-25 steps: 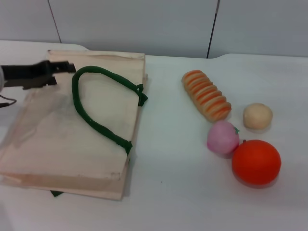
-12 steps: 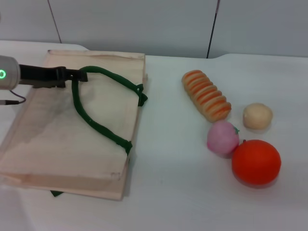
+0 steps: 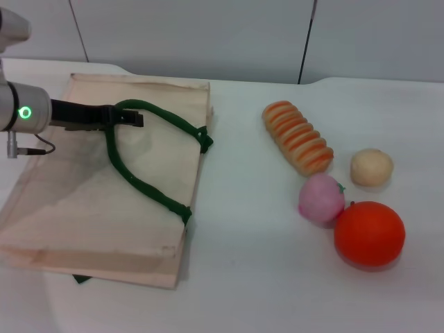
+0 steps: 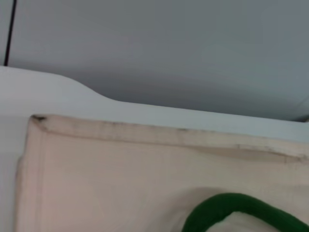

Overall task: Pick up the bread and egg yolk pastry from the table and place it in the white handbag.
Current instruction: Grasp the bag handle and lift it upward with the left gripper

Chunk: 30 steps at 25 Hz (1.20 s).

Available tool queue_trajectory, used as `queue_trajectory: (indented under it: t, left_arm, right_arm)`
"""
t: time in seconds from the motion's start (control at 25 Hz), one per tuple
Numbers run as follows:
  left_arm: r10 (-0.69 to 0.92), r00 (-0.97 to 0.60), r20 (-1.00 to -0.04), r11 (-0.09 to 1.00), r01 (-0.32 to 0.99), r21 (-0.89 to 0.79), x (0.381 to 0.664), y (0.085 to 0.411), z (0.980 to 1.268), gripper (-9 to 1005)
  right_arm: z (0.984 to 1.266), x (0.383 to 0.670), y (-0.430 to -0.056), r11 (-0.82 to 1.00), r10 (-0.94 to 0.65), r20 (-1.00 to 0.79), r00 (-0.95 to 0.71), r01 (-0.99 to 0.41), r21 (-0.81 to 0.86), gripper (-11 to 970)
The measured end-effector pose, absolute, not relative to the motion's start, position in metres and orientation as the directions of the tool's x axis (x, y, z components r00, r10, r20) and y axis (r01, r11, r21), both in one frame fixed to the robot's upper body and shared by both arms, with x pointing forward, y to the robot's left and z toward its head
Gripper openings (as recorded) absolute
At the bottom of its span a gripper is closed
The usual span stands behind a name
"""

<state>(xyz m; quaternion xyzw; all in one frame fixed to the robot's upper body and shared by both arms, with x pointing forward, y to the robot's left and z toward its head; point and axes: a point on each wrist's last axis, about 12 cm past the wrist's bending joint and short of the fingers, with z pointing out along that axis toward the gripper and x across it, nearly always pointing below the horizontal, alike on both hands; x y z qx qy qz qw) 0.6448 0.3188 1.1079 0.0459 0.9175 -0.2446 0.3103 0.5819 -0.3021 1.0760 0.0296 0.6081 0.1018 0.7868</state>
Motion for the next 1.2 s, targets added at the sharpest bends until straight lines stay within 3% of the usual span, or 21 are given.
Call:
queue_trajectory:
  t: [0.72, 0.96, 1.04, 1.2]
  left_arm:
    - [-0.003, -0.813, -0.582, 0.877, 0.278, -0.393, 0.647, 0.304, 1.101, 749]
    - [-0.002, -0.809, -0.588, 0.881, 0.277, -0.383, 0.647, 0.306, 1.1, 521]
    - [-0.003, -0.803, -0.595, 0.885, 0.275, -0.376, 0.647, 0.306, 1.099, 267]
    - [-0.008, -0.798, -0.602, 0.885, 0.274, -0.376, 0.647, 0.306, 1.098, 145]
  right_arm:
    - [1.078, 0.583, -0.3, 0.977, 0.197, -0.949, 0.246, -0.131, 0.169, 891]
    - [1.078, 0.583, -0.301, 0.977, 0.197, -0.949, 0.245, -0.132, 0.168, 891]
    - [1.078, 0.583, -0.3, 0.977, 0.197, -0.949, 0.245, -0.132, 0.168, 891]
    - [1.077, 0.583, -0.3, 0.977, 0.196, -0.951, 0.241, -0.132, 0.168, 891]
